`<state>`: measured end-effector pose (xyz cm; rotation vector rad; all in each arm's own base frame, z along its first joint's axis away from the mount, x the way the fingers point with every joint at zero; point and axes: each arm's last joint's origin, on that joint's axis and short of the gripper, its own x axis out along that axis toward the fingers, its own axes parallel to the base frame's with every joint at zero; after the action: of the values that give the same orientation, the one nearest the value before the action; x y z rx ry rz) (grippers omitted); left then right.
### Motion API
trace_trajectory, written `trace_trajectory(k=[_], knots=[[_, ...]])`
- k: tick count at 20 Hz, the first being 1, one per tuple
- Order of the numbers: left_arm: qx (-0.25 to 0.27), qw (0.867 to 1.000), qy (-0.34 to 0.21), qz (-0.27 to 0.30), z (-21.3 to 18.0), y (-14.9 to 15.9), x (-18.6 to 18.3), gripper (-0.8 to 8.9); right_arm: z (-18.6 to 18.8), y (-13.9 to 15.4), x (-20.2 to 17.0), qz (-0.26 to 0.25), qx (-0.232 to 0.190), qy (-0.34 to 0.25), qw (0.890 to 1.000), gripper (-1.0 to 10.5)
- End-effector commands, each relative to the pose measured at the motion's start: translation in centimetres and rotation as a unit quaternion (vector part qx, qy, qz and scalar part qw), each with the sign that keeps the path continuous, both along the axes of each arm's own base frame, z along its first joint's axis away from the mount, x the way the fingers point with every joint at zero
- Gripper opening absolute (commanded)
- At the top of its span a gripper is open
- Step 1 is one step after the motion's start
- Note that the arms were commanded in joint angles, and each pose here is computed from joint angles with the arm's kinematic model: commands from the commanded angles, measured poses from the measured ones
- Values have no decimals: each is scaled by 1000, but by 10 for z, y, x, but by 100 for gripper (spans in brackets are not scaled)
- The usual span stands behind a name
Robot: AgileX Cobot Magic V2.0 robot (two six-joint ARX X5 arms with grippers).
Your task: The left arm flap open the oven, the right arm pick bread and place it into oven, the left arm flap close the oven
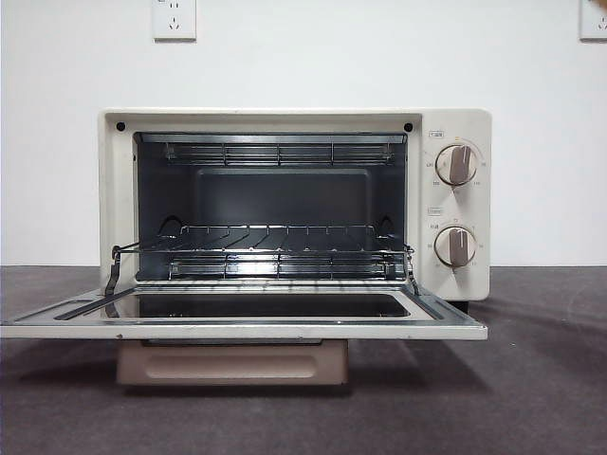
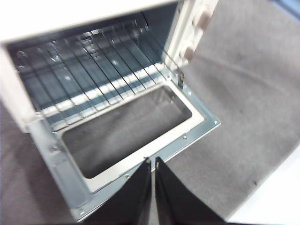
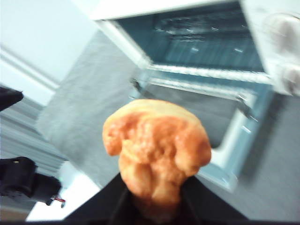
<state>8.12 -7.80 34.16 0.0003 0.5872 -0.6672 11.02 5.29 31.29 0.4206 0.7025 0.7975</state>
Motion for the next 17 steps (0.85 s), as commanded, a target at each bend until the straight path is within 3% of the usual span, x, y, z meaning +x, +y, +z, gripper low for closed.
trace_trajectory(k=[1,7,17], knots=[[-23,999,-23,8,9,8,-9,16,5,15,16,6,12,-1,1000,72],[-19,997,-55,53,17,29,-25,16,-20,85,59,2,-31,-10,999,72],[-20,997,-53,54,24,34,-30,20,-63,135,111,-20,-17,12,1000,72]])
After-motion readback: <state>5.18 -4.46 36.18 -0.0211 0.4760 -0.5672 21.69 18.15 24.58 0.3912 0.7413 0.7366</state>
